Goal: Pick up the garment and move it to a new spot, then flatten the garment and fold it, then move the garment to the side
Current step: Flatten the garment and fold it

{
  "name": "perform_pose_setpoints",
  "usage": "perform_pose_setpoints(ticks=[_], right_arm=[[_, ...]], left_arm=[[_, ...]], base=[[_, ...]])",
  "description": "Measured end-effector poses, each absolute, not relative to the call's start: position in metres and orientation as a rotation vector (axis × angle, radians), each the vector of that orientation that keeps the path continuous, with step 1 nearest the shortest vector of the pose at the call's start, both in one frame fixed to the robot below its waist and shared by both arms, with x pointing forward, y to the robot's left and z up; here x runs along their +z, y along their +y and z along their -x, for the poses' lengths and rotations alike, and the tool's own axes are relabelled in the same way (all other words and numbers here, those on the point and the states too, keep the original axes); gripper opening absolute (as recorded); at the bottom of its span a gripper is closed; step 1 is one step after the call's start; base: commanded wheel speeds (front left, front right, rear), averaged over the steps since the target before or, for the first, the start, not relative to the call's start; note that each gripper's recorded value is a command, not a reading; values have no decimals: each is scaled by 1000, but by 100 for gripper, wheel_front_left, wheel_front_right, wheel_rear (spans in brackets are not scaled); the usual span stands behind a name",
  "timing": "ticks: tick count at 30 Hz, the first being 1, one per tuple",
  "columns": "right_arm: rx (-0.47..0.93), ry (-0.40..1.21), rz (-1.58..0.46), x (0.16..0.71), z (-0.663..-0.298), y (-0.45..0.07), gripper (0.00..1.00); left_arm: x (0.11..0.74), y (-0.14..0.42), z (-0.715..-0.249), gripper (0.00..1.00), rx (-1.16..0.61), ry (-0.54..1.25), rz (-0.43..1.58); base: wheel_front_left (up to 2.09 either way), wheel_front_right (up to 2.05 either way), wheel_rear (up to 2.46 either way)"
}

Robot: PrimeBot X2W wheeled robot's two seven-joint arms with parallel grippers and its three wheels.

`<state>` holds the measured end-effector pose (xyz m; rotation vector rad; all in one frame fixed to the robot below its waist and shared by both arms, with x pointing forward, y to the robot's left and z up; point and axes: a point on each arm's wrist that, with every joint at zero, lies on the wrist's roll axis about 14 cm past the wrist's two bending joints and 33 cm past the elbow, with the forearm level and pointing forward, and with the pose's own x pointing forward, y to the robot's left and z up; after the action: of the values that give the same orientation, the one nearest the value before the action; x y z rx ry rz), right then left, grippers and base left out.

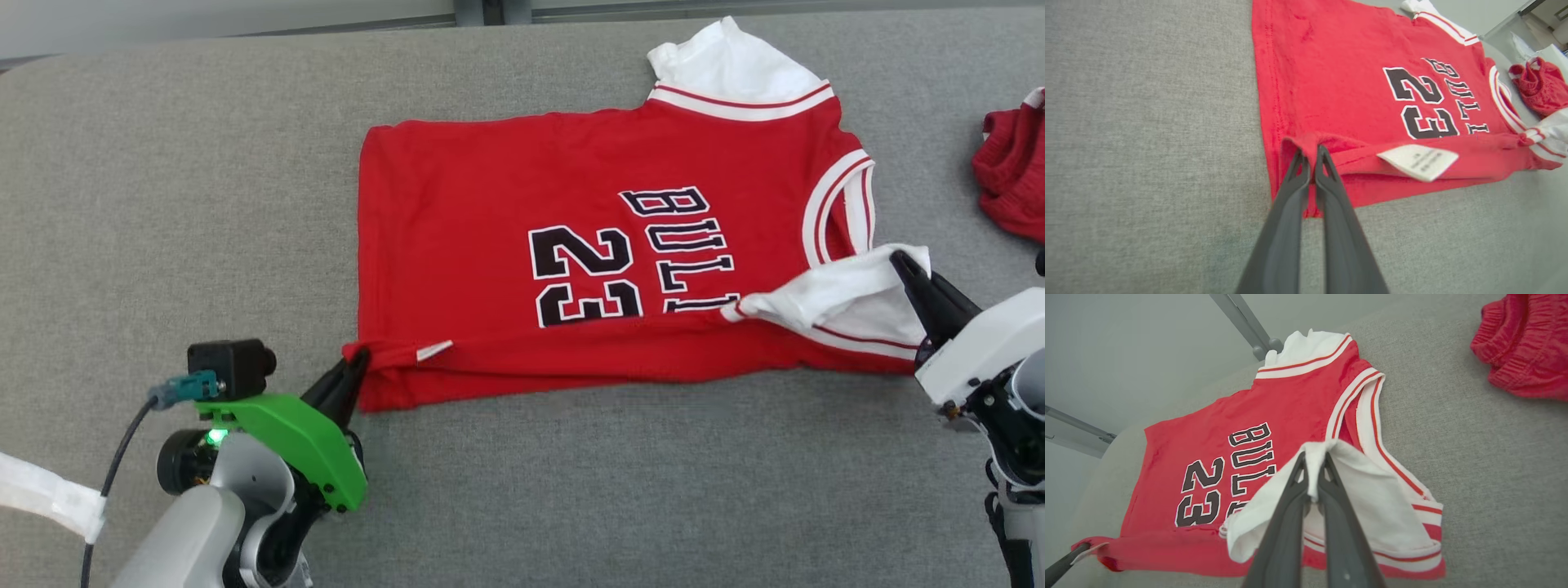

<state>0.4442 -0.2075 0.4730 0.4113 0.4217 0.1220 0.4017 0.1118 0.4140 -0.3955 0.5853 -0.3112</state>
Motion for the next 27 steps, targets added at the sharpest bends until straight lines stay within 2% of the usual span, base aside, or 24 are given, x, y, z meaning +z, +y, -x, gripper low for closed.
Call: perform_pose_setpoints(ticks=[5, 6, 7, 8, 12, 17, 23, 27], right_arm=[[127, 454, -381, 460, -464, -201, 0], [134, 455, -376, 458, -468, -198, 13], [136, 449, -369, 458, -472, -196, 40], [135, 447, -355, 457, -474, -196, 100], [121, 430, -303, 453, -479, -201, 100], [111, 377, -100, 463, -469, -224, 100], [124, 558, -1, 424, -427, -237, 100], [120, 620, 66, 409, -420, -244, 100]], left_arm=[[404, 115, -417, 0, -290, 627, 380], [403, 116, -420, 16, -286, 628, 377], [402, 116, -423, 33, -284, 626, 375], [403, 114, -425, 100, -286, 617, 378], [405, 104, -430, 100, -302, 592, 406], [407, 114, -426, 100, -266, 560, 434], [380, 111, -391, 100, -251, 674, 460], [372, 108, -390, 100, -243, 699, 471]], base=[[0, 0, 0], [0, 0, 0], [0, 0, 0], [0, 0, 0], [0, 0, 0], [0, 0, 0], [0, 0, 0], [0, 0, 0]])
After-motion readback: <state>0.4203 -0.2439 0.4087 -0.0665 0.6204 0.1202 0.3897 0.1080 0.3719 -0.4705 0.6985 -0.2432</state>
